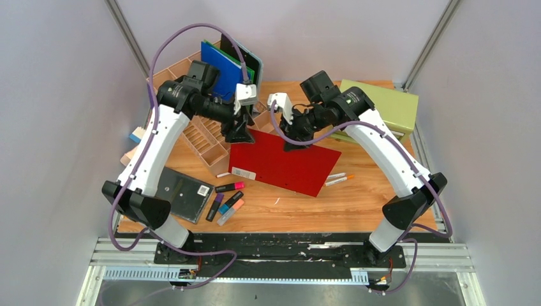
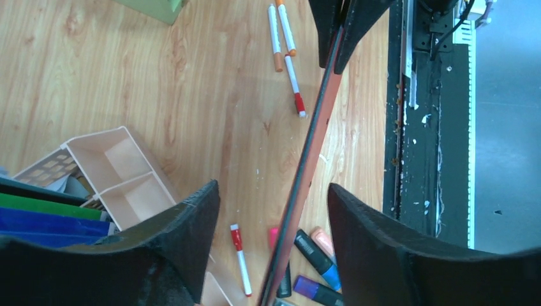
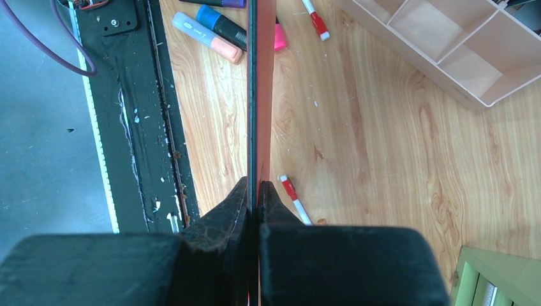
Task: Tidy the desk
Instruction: Pick up the folder from the center of the board.
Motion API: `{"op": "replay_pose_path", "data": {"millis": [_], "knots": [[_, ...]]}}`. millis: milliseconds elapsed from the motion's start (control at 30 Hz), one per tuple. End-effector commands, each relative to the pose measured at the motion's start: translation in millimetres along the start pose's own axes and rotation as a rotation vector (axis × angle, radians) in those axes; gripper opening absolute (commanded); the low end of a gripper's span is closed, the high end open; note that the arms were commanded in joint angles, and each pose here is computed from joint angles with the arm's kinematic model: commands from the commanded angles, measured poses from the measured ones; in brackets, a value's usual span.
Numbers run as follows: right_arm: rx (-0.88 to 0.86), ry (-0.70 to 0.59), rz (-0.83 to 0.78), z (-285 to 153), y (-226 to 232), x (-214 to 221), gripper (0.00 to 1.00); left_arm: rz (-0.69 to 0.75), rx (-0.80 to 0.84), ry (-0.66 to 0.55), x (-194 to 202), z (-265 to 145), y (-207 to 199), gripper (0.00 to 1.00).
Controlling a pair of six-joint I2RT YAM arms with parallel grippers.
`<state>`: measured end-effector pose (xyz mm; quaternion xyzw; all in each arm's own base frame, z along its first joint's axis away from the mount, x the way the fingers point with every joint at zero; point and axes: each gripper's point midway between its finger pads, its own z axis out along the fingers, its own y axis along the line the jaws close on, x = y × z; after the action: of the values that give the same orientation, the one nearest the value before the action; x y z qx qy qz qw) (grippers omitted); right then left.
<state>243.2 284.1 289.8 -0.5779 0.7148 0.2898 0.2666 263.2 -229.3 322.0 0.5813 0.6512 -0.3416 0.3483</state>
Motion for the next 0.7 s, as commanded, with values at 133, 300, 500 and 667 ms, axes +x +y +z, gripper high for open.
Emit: {"op": "replay_pose_path", "data": {"millis": [133, 300, 500, 667], "knots": [[-0.006, -0.077, -0.041, -11, 5, -21, 0.0, -0.021, 0.096, 0.0, 1, 12, -5, 0.46], [0.006, -0.08, -0.034, -11, 3, -22, 0.0, -0.059, 0.169, 0.002, 9, 17, -15, 0.03], [0.068, -0.08, -0.005, -11, -9, -24, 0.04, -0.094, 0.188, -0.041, 1, 13, -24, 0.0], [0.146, -0.083, 0.033, -17, -21, -25, 0.46, -0.12, 0.169, -0.139, -17, -3, -25, 0.0]]}}
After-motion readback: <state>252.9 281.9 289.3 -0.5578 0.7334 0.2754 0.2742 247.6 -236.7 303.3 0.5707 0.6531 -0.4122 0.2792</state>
